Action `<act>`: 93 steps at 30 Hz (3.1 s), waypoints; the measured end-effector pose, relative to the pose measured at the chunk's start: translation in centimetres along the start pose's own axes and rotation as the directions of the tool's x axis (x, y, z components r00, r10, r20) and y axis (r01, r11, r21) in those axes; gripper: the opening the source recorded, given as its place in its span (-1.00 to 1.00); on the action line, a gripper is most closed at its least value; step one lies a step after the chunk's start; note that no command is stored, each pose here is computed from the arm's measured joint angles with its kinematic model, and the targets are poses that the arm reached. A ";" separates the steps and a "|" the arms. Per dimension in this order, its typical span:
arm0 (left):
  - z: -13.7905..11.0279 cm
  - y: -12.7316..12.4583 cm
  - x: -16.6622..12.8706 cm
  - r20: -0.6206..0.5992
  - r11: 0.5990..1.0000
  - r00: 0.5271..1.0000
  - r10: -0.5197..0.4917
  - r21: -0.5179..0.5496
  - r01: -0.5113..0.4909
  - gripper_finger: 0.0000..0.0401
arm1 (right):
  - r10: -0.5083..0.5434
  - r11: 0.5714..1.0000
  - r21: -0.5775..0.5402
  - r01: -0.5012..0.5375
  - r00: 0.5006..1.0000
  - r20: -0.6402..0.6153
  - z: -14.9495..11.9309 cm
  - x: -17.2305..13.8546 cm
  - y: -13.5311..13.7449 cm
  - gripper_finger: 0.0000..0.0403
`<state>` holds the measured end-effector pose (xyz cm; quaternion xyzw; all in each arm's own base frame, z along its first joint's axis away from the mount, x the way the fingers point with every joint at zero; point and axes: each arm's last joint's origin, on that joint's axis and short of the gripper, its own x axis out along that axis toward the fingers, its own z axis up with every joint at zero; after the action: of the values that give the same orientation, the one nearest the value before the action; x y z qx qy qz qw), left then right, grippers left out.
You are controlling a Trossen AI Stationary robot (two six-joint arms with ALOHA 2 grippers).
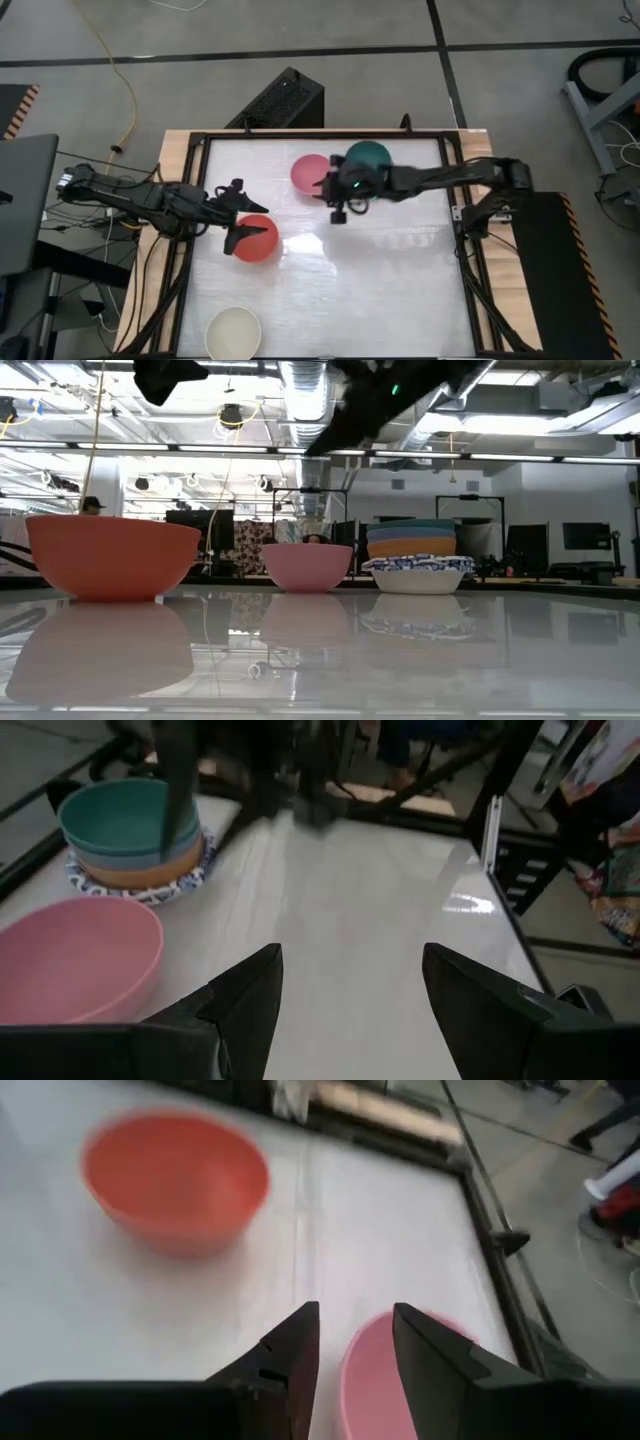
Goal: Nest bowls inside each other
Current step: Stack the pink bowl into the green bowl
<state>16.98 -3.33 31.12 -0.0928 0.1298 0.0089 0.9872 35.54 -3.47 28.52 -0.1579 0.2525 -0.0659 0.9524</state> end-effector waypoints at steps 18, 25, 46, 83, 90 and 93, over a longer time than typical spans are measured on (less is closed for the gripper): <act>-0.4 0.4 -1.1 -0.040 0.999 0.999 0.020 0.027 -0.019 0.15 | -0.002 0.996 0.085 0.028 0.959 -0.285 -7.4 7.3 -1.5 -0.17; -0.4 0.4 -1.2 -0.035 0.999 0.999 0.041 0.028 -0.040 0.15 | -0.001 0.999 0.037 0.013 0.958 -0.288 -7.2 7.0 -1.5 -0.17; -0.4 0.5 -1.2 -0.035 0.999 0.999 0.042 0.026 -0.041 0.15 | -0.044 0.998 -0.048 0.032 0.961 -0.273 -7.2 7.2 -1.9 -0.18; -0.8 0.6 -1.2 -0.079 0.998 0.995 0.055 -0.038 -0.058 0.15 | -0.099 0.991 -0.119 0.063 0.939 -0.330 1.2 6.1 -0.5 -0.96; -1.0 0.6 -1.2 -0.097 0.998 0.993 0.060 -0.027 -0.062 0.15 | -0.182 0.970 -0.231 0.081 0.869 -0.460 6.3 0.1 -0.3 -0.96; -1.0 0.6 -1.2 -0.101 0.998 0.993 0.061 -0.019 -0.063 0.15 | -0.203 0.970 -0.226 0.089 0.806 -0.556 6.6 -3.2 -0.9 -0.96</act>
<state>15.54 -2.90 30.34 -0.0999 0.1818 0.0365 0.9776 36.07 -1.91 35.69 -0.2392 0.5203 -0.1597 0.8041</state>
